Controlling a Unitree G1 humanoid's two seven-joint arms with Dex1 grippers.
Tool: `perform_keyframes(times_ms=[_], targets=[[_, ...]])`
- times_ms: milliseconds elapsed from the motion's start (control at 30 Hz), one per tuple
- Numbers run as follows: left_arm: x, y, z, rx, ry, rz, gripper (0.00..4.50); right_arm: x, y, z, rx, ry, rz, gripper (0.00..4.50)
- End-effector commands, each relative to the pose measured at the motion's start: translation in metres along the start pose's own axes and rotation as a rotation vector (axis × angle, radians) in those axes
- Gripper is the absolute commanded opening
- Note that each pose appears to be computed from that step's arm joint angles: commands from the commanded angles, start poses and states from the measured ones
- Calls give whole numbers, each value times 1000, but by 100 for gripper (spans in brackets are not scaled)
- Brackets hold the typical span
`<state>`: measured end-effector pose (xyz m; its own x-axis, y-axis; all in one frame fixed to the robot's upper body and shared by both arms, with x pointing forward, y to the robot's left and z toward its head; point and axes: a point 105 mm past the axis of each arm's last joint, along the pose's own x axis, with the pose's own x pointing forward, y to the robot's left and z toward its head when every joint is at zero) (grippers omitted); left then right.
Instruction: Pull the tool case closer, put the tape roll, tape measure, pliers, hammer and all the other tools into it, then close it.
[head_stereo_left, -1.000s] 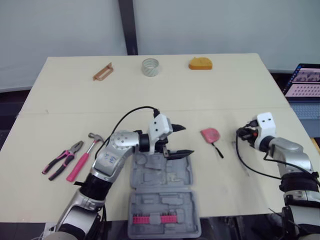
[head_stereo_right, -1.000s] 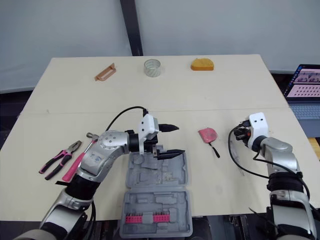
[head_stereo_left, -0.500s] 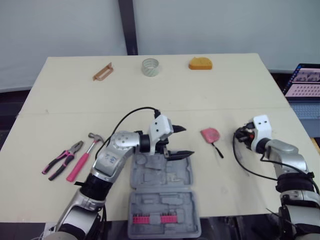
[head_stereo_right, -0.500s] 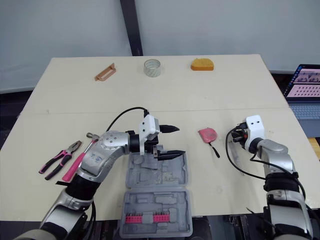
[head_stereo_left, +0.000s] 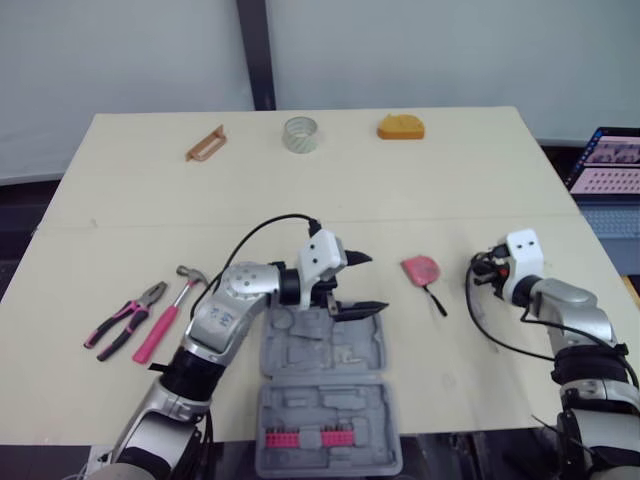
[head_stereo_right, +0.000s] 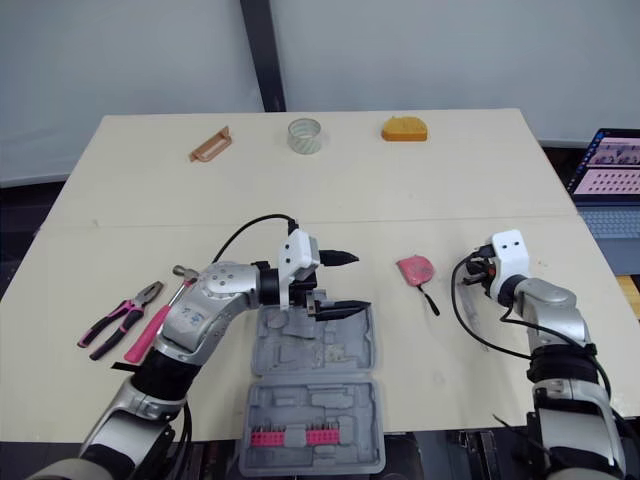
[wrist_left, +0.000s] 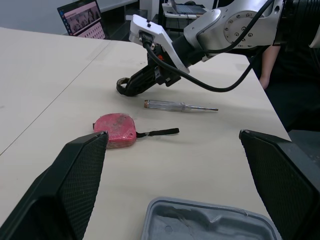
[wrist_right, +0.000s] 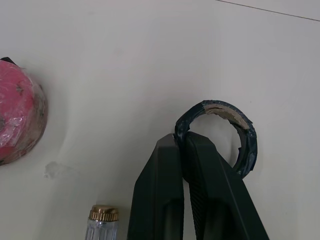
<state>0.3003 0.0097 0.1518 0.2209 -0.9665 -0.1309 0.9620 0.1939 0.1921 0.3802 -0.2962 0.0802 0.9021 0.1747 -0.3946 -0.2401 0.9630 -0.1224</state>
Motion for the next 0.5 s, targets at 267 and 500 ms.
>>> perform_keyframes(times_ms=[267, 500], targets=[[-54, 19, -5, 63, 66, 88, 450, -24, 63, 55, -171, -110, 321, 8], [-121, 8, -14, 68, 152, 142, 450, -46, 160, 70, -255, -132, 683, 8]])
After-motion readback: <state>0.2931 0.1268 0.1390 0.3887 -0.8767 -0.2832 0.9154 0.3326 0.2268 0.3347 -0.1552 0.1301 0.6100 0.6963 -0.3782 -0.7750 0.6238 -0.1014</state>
